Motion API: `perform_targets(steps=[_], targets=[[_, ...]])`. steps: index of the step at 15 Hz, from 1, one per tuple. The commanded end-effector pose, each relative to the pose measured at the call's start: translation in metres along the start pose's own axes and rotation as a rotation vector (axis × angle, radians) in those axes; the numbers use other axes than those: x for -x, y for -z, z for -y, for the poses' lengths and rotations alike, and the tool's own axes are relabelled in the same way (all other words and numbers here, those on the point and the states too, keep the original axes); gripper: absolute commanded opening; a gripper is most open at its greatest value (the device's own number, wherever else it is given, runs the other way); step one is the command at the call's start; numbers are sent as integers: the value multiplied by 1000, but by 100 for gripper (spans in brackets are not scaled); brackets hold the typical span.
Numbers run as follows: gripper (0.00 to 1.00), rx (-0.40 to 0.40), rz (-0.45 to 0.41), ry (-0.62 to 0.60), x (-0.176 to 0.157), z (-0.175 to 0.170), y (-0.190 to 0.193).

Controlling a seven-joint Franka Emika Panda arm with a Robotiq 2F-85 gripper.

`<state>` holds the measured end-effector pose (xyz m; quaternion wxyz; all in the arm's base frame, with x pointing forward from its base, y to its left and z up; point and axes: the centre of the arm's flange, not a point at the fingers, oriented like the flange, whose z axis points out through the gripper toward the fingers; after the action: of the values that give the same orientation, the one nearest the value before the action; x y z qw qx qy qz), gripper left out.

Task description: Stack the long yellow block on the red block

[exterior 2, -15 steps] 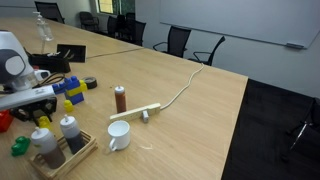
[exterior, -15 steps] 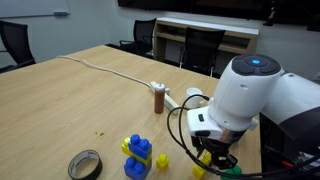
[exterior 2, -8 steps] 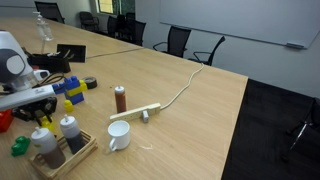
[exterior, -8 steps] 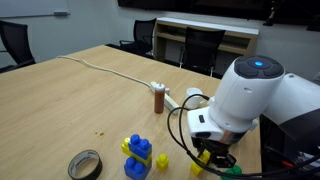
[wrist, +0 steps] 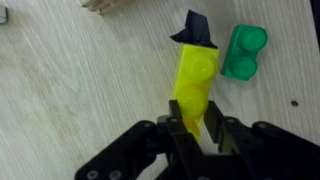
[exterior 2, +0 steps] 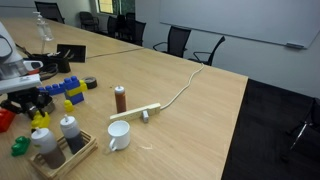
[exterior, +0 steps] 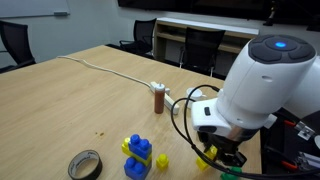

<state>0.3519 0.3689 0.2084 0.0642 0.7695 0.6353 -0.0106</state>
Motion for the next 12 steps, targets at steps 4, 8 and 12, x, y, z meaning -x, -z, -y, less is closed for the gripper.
perform_targets(steps=[4, 8, 12], targets=[[7, 10, -11, -58, -14, 25, 60], [7, -44, -80, -68, -32, 52, 78], [7, -145, -107, -104, -53, 82, 87]])
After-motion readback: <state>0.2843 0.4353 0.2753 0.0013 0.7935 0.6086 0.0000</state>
